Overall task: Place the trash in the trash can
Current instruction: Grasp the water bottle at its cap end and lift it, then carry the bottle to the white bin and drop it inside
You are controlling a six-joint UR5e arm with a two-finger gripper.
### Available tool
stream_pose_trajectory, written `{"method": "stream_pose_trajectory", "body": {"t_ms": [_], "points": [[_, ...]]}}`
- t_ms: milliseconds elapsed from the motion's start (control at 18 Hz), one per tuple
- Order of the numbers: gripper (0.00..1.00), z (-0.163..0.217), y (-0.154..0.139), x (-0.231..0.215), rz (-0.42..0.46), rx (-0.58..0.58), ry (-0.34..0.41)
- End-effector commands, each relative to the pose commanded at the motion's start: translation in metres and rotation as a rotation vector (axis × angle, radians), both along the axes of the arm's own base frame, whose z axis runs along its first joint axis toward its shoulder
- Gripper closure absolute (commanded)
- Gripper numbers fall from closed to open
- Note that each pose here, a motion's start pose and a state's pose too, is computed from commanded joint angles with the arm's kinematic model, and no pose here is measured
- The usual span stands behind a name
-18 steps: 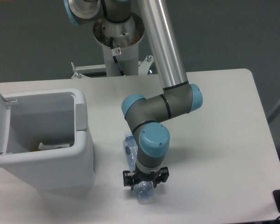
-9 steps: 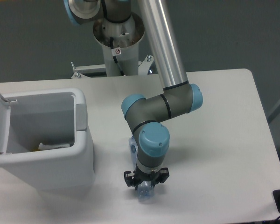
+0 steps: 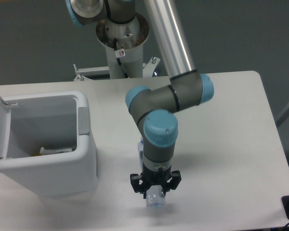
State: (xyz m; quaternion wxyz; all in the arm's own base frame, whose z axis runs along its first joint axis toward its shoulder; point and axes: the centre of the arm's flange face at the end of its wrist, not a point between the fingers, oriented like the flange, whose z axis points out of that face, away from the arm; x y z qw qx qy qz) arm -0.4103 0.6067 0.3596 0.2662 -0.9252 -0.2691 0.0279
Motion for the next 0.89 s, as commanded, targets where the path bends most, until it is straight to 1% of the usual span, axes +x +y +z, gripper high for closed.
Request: {"method": "stream_pose_trajectory", "body": {"t_ms": [56,111,222,333,389,500,667,778,889], "points": [[0.4,0.037,0.004,-0.007,0.044,0.065,0.019],[0.4,0.076,0.007,-0.008,0.062,0.132,0.042],[0.4,0.123,0.005,-0.005,0.085,0.2,0.079],[0.4,0.169,-0.003,0.012,0.078,0.253,0.118],[0.4,0.194,-0.009,0.028,0.062,0.29,0.127],[0.4,0.214,-0.01,0.045,0.049,0.326,0.124],[0.4,0.241,-0.006,0.084,0.001,0.361,0.145],[0.4,0.252,0.001,0.118,-0.058,0.408,0.153],[0.4,0.257,0.011,0.153,-0.113,0.427,0.146]]}}
